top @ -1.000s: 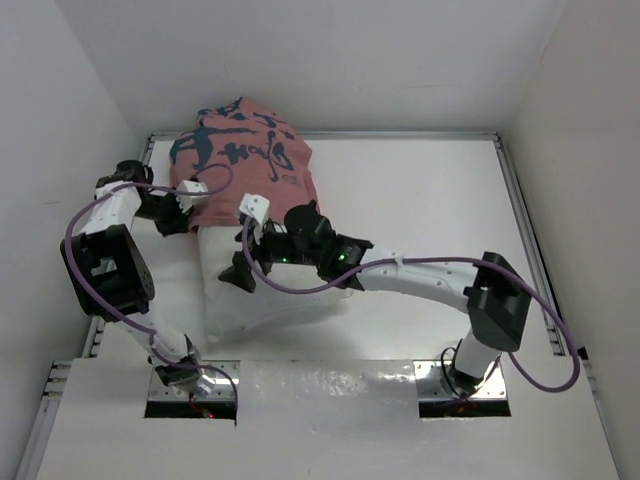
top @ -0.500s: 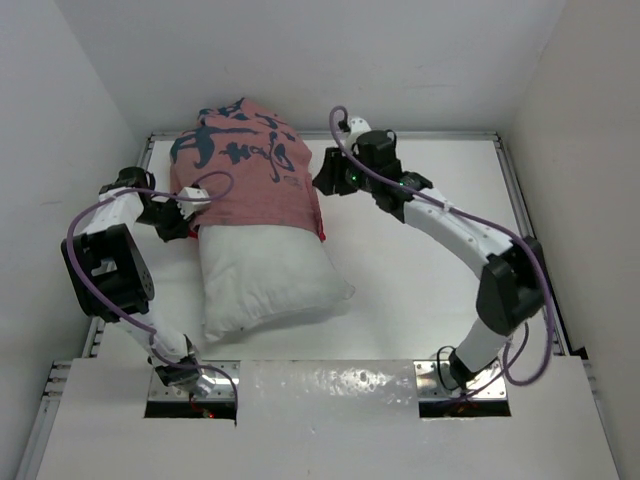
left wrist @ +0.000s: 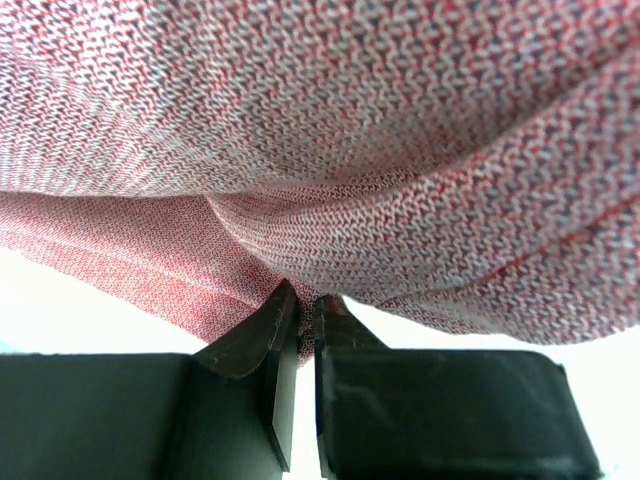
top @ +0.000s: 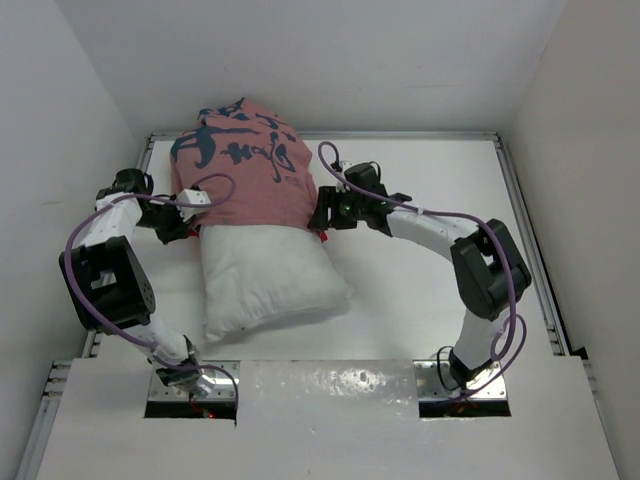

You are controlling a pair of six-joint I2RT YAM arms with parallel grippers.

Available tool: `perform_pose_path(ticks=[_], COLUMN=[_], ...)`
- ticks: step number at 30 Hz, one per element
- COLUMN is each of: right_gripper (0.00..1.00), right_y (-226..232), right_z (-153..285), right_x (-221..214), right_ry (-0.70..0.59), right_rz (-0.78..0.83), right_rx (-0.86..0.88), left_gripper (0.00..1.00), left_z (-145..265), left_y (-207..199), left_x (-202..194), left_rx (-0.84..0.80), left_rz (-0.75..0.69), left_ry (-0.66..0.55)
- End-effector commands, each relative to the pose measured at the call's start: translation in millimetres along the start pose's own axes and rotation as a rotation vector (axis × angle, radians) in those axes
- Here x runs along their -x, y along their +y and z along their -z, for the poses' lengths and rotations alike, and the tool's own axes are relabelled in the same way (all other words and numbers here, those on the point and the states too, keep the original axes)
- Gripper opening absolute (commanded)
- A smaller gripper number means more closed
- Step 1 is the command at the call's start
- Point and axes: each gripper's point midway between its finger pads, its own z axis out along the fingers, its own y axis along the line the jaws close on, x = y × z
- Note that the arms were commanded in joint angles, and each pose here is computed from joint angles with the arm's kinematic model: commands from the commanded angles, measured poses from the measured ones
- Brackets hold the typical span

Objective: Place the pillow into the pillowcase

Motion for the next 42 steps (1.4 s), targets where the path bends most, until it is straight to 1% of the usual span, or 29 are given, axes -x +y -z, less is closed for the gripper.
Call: perform_pose_path(ticks=[1, 3, 4, 6, 7, 9, 10, 11, 12, 13, 14, 15, 16, 17, 19, 20, 21, 22, 23, 24, 25, 28, 30, 31, 33, 34, 38, 40, 42], right_gripper=[0.58, 0.55, 0.51, 0.44, 0.33, 0.22, 0.06, 0.00, 0.00, 0.04, 0.17, 0.40, 0.60, 0.70, 0.76, 0.81, 0.84, 0.88, 0.94, 0.95, 0.95, 0.96, 0.94, 0.93, 0.96, 0.97, 0.97, 0.97, 0.98], right_y=[6.1, 4.5, 2.2, 22.0, 22.8, 27.2, 21.9, 14.5, 14.1, 8.9, 4.5, 3.5, -1.9, -10.4, -21.8, -28.0, -31.5, -21.5, -20.6, -20.0, -20.2, -32.3, -40.7, -35.9, -20.9, -17.7, -18.7, -9.1, -0.5], right_z=[-0.1, -3.4, -5.3, -5.7, -6.1, -3.4, -3.2, -2.2, 1.9, 2.8, 4.7, 7.5, 12.6, 16.1, 35.4, 44.5, 51.1, 68.8, 75.8, 75.6, 78.9, 67.7, 55.8, 52.8, 48.1, 46.5, 32.5, 31.5, 30.8], right_x=[16.6, 11.8, 4.9, 8.7, 3.3, 18.8, 21.0, 26.5, 31.1, 28.9, 27.6, 30.3, 20.8, 18.9, 22.2, 28.2, 22.6, 30.5, 34.6, 18.5, 18.3, 4.2, -12.1, -11.6, -1.3, 0.2, 0.0, 11.5, 12.4], right_ry=[-0.076, -0.066, -0.058, -0.086, -0.091, -0.190, -0.222, -0.244, -0.259, -0.245, -0.239, -0.237, -0.184, -0.166, -0.151, -0.160, -0.154, -0.206, -0.231, -0.225, -0.232, -0.162, -0.071, -0.093, -0.223, -0.249, -0.237, -0.328, -0.365], right_rz=[-0.016, -0.031, -0.034, 0.003, 0.009, 0.051, 0.062, 0.060, 0.068, 0.068, 0.112, 0.160, 0.204, 0.353, 0.512, 0.703, 0.797, 0.901, 1.098, 1.213, 1.409, 1.532, 1.694, 1.760, 1.839, 1.907, 2.077, 2.128, 2.179], right_rx=[0.050, 0.069, 0.087, 0.216, 0.245, 0.270, 0.255, 0.226, 0.217, 0.191, 0.169, 0.154, 0.123, 0.091, 0.008, -0.018, -0.018, -0.005, -0.002, 0.051, 0.055, 0.076, 0.135, 0.154, 0.119, 0.106, 0.046, -0.003, -0.030], left_gripper=[0.00, 0.00, 0.00, 0.00, 0.00, 0.00, 0.00, 0.00, 0.00, 0.00, 0.00, 0.00, 0.00, 0.00, 0.00, 0.00, 0.00, 0.00, 0.00, 0.00, 0.00, 0.00, 0.00, 0.00, 0.00, 0.00, 0.00, 0.00, 0.00], left_z=[11.8, 12.5, 13.1, 14.5, 14.7, 16.2, 17.9, 18.9, 20.7, 22.8, 24.2, 25.0, 26.4, 26.4, 26.9, 27.5, 28.6, 29.4, 30.4, 32.2, 33.3, 35.2, 36.7, 37.4, 38.3, 39.0, 38.7, 39.0, 38.6], left_y=[-3.1, -5.2, -5.7, -6.7, -7.5, -10.1, -11.5, -11.8, -11.6, -12.3, -12.6, -11.9, -10.6, -9.2, -3.7, -2.2, 2.1, 2.8, 4.5, 6.8, 10.4, 13.1, 13.8, 13.4, 13.5, 13.6, 12.7, 13.5, 12.3], left_x=[15.8, 17.7, 18.5, 20.4, 21.3, 23.8, 25.2, 26.1, 28.1, 28.7, 30.2, 30.8, 31.9, 32.2, 33.7, 34.1, 35.7, 35.5, 35.5, 36.5, 36.2, 36.5, 37.6, 38.0, 37.1, 35.4, 33.3, 35.0, 34.9], left_rx=[0.003, -0.006, -0.008, -0.014, -0.017, -0.026, -0.031, -0.031, -0.029, -0.028, -0.026, -0.023, -0.017, -0.012, 0.008, 0.012, 0.018, 0.017, 0.022, 0.031, 0.047, 0.066, 0.071, 0.071, 0.073, 0.075, 0.076, 0.080, 0.077], left_rz=[-0.008, -0.007, -0.009, -0.007, -0.005, -0.006, -0.004, -0.002, -0.004, 0.001, 0.000, -0.002, -0.005, -0.008, -0.006, -0.003, -0.003, 0.003, 0.005, 0.005, 0.006, 0.007, 0.008, 0.011, 0.011, 0.012, 0.022, 0.028, 0.038], left_ry=[-0.064, -0.072, -0.075, -0.080, -0.084, -0.093, -0.095, -0.097, -0.099, -0.099, -0.102, -0.106, -0.107, -0.108, -0.112, -0.111, -0.112, -0.108, -0.104, -0.103, -0.097, -0.094, -0.095, -0.096, -0.088, -0.078, -0.069, -0.077, -0.078])
